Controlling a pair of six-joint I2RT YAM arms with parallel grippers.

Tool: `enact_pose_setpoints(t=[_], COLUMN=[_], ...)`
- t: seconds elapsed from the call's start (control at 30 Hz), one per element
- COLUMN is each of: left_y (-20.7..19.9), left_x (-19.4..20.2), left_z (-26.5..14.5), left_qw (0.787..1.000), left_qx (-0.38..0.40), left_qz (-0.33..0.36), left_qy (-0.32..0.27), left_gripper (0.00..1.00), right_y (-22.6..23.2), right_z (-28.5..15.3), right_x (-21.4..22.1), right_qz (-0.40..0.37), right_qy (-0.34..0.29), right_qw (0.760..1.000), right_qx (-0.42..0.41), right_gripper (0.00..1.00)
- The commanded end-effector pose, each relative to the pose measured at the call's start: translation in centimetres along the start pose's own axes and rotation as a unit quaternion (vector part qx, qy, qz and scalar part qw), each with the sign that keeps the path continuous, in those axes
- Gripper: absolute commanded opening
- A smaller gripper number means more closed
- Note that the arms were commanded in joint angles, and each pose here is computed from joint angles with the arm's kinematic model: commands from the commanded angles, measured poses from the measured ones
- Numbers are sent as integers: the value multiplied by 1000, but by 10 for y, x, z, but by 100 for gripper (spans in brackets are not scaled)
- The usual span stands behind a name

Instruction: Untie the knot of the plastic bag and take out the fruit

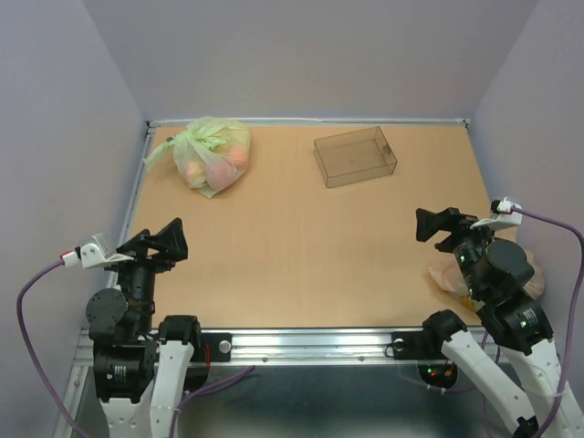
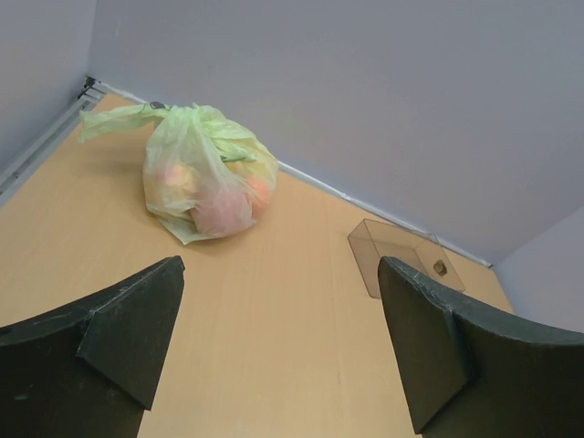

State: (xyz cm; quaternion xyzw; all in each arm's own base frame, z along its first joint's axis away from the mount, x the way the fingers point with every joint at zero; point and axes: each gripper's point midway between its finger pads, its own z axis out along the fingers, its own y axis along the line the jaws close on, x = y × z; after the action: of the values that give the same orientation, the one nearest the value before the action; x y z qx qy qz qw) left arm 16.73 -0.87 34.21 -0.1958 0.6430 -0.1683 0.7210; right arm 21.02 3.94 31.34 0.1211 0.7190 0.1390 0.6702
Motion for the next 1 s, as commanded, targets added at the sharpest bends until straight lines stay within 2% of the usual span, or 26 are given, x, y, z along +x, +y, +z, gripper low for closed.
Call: enact_pose_setpoints(t=[0.0, 0.23, 0.5, 0.57, 0.6, 0.67, 0.73, 0.8, 0.83, 0.9, 0.97], left_y=[-6, -12, -26, -27, -28, -28, -29, -30, -31, -34, -36], left_x=[0, 22, 20, 21, 21, 24, 25, 27, 27, 28, 33], left_z=[3, 9, 1, -1, -2, -4, -7, -12, -13, -18, -24], left_qw=[1000, 998, 995, 994, 993, 993, 992, 991, 990, 988, 985], left_qx=[19, 40, 74, 76, 79, 79, 80, 81, 82, 84, 88], left_qz=[1, -7, 26, 29, 29, 29, 27, 26, 23, 20, 16], left_qy=[-4, 45, 68, 75, 77, 87, 95, 106, 112, 127, 146], left_gripper=[99, 99, 99, 99, 99, 99, 99, 99, 99, 99, 99], right_y=[4, 9, -16, -21, -32, -50, -74, -87, -103, -129, -144], right_z=[3, 27, 68, 75, 79, 79, 73, 71, 63, 45, 35], right_x=[-9, 8, 36, 32, 51, 43, 65, 64, 76, 78, 87], right_qz=[14, 11, 11, 0, -5, -15, -45, -41, -74, -81, -66], right_qy=[-9, 37, 90, 89, 121, 108, 142, 126, 153, 145, 150], right_qw=[1000, 999, 982, 976, 962, 941, 903, 880, 851, 811, 788], right_qx=[1, 25, 164, 197, 245, 321, 403, 456, 497, 561, 594], right_gripper=[100, 100, 100, 100, 100, 100, 100, 100, 100, 100, 100])
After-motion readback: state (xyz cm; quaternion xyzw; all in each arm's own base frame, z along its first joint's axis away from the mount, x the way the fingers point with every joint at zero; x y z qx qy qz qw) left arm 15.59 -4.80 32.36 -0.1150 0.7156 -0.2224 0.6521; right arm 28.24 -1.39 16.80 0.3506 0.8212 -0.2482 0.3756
